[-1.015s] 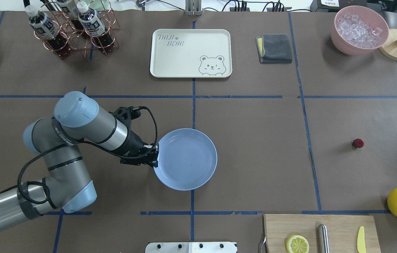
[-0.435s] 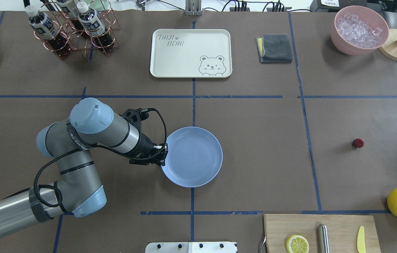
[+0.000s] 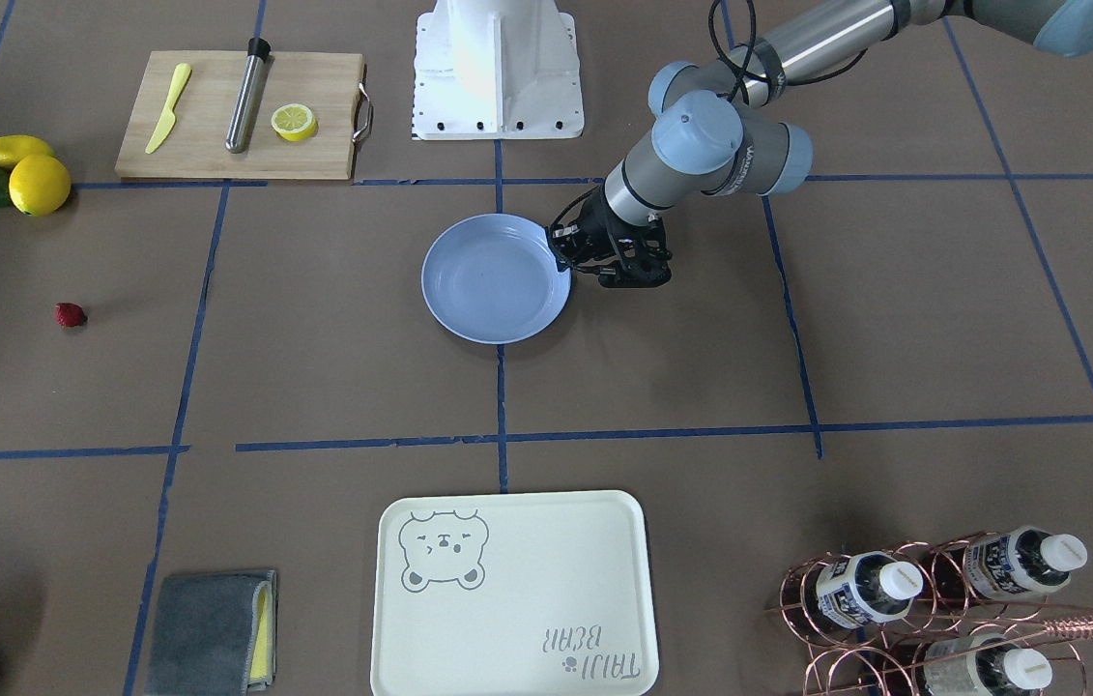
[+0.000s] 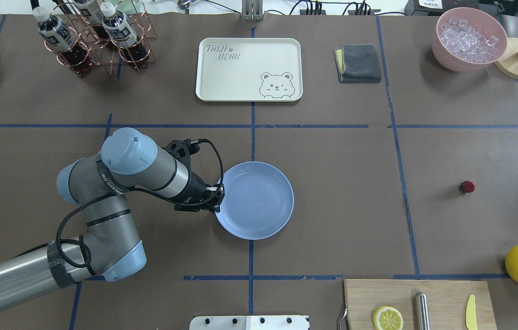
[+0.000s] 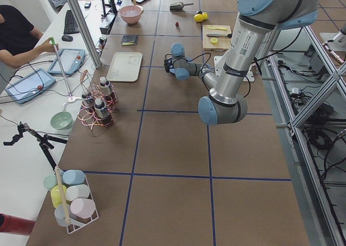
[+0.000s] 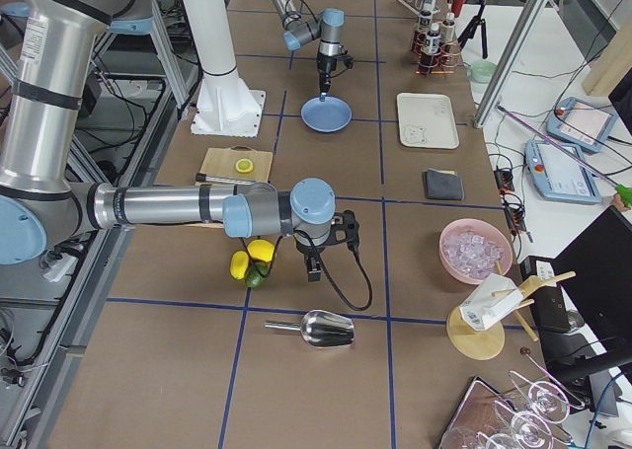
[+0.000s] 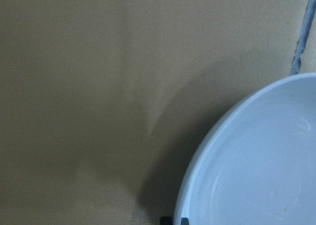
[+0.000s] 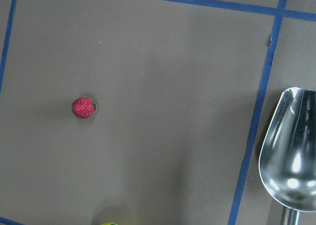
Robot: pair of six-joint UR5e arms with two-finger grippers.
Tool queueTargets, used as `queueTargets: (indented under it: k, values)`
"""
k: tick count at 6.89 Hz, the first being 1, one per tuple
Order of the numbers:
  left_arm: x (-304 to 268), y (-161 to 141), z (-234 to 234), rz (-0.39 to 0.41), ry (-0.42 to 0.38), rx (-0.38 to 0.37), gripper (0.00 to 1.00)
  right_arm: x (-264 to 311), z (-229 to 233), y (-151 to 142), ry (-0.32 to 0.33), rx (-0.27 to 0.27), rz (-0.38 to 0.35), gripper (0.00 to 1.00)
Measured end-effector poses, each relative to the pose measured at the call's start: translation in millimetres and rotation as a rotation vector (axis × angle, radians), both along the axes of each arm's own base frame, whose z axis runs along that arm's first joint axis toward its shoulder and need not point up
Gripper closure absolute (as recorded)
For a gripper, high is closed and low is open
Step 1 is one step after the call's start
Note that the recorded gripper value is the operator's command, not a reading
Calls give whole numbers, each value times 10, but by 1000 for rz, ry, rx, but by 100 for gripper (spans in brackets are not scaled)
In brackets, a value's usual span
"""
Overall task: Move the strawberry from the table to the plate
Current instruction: 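Release the plate with the left gripper while the right gripper descends onto the strawberry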
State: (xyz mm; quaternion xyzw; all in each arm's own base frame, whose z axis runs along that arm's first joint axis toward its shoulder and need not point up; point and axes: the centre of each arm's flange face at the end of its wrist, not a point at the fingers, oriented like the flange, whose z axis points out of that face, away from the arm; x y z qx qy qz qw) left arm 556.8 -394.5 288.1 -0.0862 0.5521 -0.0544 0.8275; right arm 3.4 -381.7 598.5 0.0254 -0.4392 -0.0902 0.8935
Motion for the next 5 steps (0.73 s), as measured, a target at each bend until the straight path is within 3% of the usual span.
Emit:
queueTargets:
  k: [1,2,5]
  values:
    - [4,3,-1,0,0,0,55,-64,3,-1,3,-20,-1,0]
    - [4,5,-6,1,1,2,39,-156,1,-2,7,-40,-5,0]
    - [-32,23,-63,3,16,14,35,-468,-27,-42,38,-66,-10,0]
